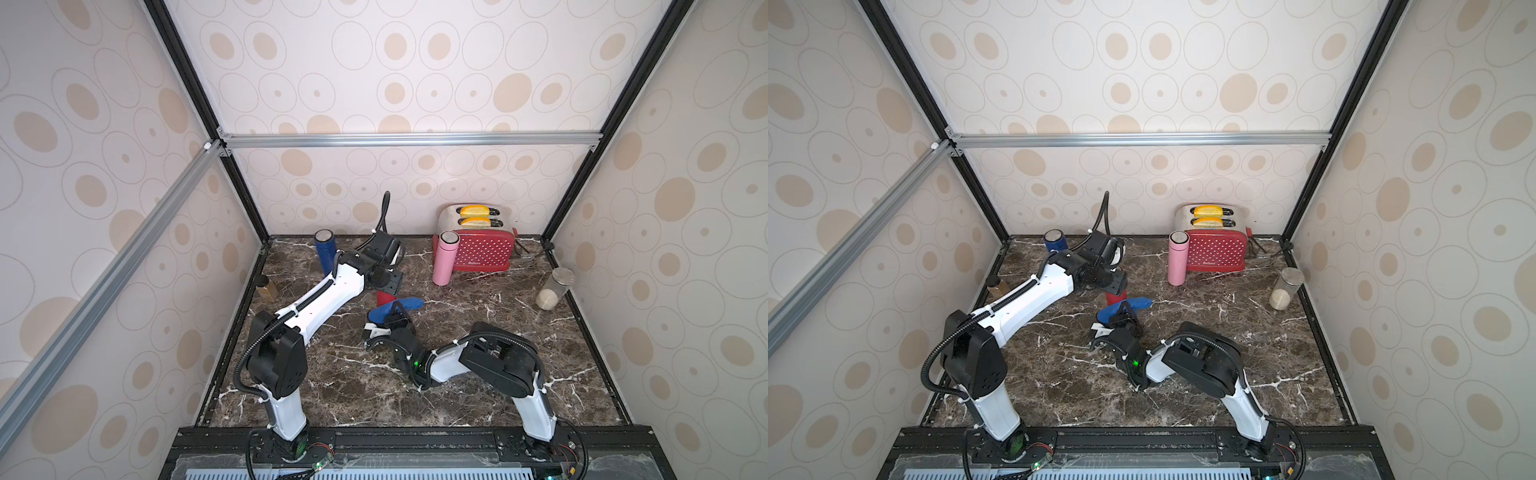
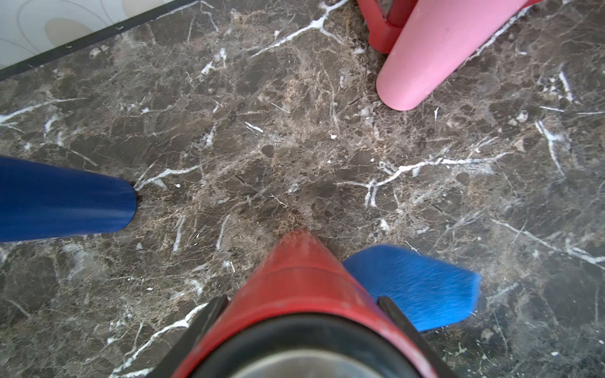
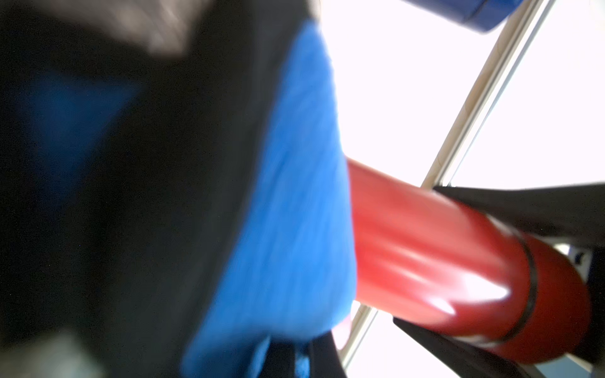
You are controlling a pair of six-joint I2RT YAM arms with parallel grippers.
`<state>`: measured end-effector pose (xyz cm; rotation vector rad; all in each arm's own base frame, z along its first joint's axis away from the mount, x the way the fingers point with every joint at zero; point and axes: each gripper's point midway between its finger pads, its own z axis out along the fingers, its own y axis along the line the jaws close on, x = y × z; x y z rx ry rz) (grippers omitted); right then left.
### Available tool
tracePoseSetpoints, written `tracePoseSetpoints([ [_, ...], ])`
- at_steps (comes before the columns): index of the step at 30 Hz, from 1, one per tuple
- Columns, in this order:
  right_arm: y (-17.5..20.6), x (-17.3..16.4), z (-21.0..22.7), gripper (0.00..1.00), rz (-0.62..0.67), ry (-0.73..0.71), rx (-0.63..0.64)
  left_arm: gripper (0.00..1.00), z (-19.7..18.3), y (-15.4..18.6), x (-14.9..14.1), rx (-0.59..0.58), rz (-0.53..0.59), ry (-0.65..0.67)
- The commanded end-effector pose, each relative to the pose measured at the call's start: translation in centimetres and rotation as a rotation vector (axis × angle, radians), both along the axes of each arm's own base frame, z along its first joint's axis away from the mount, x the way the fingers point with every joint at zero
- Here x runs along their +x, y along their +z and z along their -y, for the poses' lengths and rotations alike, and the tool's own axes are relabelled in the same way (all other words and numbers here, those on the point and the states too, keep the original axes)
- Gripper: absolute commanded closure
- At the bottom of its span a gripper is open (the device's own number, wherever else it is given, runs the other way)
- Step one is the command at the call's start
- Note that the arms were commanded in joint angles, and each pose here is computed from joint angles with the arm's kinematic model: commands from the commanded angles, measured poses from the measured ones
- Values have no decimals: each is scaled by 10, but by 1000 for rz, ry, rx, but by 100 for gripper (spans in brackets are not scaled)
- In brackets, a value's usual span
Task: Wipe the surface of the thermos
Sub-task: Wipe the dirt from the surface of the thermos.
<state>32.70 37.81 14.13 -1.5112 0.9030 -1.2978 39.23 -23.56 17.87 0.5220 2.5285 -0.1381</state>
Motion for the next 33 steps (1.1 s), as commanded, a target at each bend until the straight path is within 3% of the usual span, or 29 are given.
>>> tracePoseSetpoints([
  [1,90,11,10,100,147,-42,168,100,-20,-36,-46,122,-219,-33],
  [9,118,-8,-5,100,172,11,186,100,-18,-42,-47,110,-229,-39],
  [18,80,-32,-16,100,71,43,180,100,-8,-37,-43,48,-212,-40],
  [25,58,-32,-30,100,43,66,171,100,-3,-32,-42,21,-208,-46],
  [33,86,-23,-41,100,87,89,195,100,-3,-32,-46,13,-216,-59],
])
